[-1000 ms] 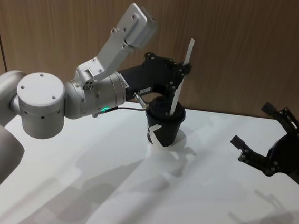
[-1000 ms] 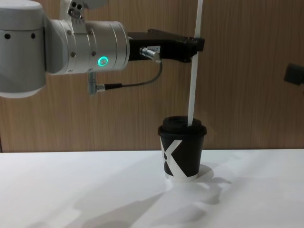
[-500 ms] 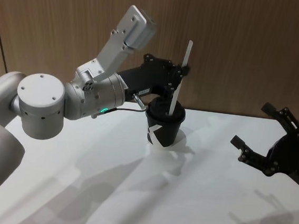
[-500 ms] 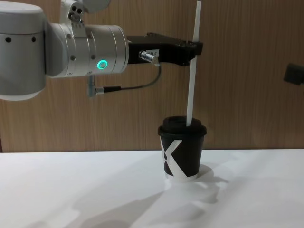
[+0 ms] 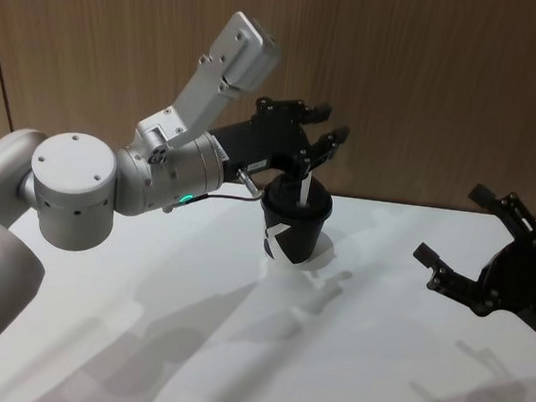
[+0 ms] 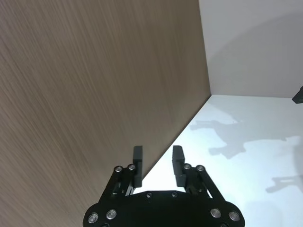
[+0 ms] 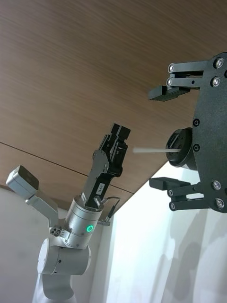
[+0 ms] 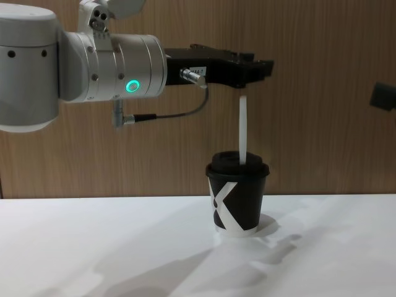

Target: Pick up the straw with one hand, pass it to the other hand, and insert it into the cup.

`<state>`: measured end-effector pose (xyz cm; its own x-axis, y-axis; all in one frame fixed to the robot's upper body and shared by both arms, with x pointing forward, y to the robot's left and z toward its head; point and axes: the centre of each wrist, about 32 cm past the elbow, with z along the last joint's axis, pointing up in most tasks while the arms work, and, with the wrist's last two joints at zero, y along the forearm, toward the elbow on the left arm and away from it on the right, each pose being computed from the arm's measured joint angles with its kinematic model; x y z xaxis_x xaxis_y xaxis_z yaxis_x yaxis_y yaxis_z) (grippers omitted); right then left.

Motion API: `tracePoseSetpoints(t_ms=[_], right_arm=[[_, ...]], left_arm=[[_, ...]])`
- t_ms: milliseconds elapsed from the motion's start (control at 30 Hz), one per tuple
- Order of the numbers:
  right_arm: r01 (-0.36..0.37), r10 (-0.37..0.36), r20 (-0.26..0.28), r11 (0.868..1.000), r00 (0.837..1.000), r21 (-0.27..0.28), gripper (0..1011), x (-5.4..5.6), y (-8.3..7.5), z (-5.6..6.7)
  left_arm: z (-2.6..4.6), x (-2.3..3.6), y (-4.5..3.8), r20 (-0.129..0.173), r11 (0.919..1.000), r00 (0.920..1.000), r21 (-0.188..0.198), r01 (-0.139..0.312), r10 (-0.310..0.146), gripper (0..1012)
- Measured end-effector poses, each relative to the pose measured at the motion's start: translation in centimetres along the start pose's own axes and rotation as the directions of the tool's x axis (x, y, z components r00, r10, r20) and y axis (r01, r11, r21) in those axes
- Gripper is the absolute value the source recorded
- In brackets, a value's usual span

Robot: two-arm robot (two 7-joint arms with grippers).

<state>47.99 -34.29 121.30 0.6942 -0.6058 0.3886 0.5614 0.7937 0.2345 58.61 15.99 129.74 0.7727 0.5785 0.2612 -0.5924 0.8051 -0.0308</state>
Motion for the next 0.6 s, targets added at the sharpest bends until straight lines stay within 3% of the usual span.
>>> tracePoseSetpoints(t_ms=[33, 133, 233, 300, 333, 467, 533, 600], right_arm=[[0.0, 0.0, 0.0, 1.0, 1.0, 0.0, 1001, 0.0, 0.0, 0.0], [0.0, 0.0, 0.0, 1.0, 1.0, 0.0, 1001, 0.0, 0.0, 0.0], [0.0, 0.0, 0.0, 1.0, 1.0, 0.0, 1001, 0.0, 0.0, 0.0], [0.0, 0.0, 0.0, 1.0, 1.0, 0.0, 1001, 0.0, 0.0, 0.0], [0.0, 0.0, 0.0, 1.0, 1.0, 0.0, 1001, 0.0, 0.0, 0.0], [0.0, 0.0, 0.0, 1.0, 1.0, 0.0, 1001, 0.0, 0.0, 0.0], [0.002, -0.002, -0.002, 1.0, 1.0, 0.0, 1001, 0.01, 0.05, 0.03], [0.004, -0.004, -0.006, 1.0, 1.0, 0.002, 1001, 0.01, 0.12, 0.08]], left_arm=[[-0.01, 0.0, 0.0, 0.0, 1.0, 1.0, 0.0, 0.0, 0.0, 382], [-0.01, 0.01, 0.0, 0.001, 1.0, 1.0, 0.0, -0.001, 0.001, 440], [-0.01, 0.02, 0.0, 0.002, 1.0, 1.0, 0.0, -0.001, 0.001, 585], [-0.01, 0.02, 0.0, 0.002, 1.0, 1.0, 0.0, -0.002, 0.002, 605], [-0.01, 0.02, 0.0, 0.002, 1.0, 1.0, 0.0, -0.002, 0.002, 664], [-0.07, 0.04, 0.05, 0.001, 1.0, 1.0, -0.001, -0.004, 0.004, 747], [-0.17, 0.03, 0.12, -0.001, 1.0, 1.0, -0.001, -0.005, 0.005, 864], [-0.27, 0.03, 0.22, -0.003, 1.0, 1.0, -0.002, -0.006, 0.006, 890]])
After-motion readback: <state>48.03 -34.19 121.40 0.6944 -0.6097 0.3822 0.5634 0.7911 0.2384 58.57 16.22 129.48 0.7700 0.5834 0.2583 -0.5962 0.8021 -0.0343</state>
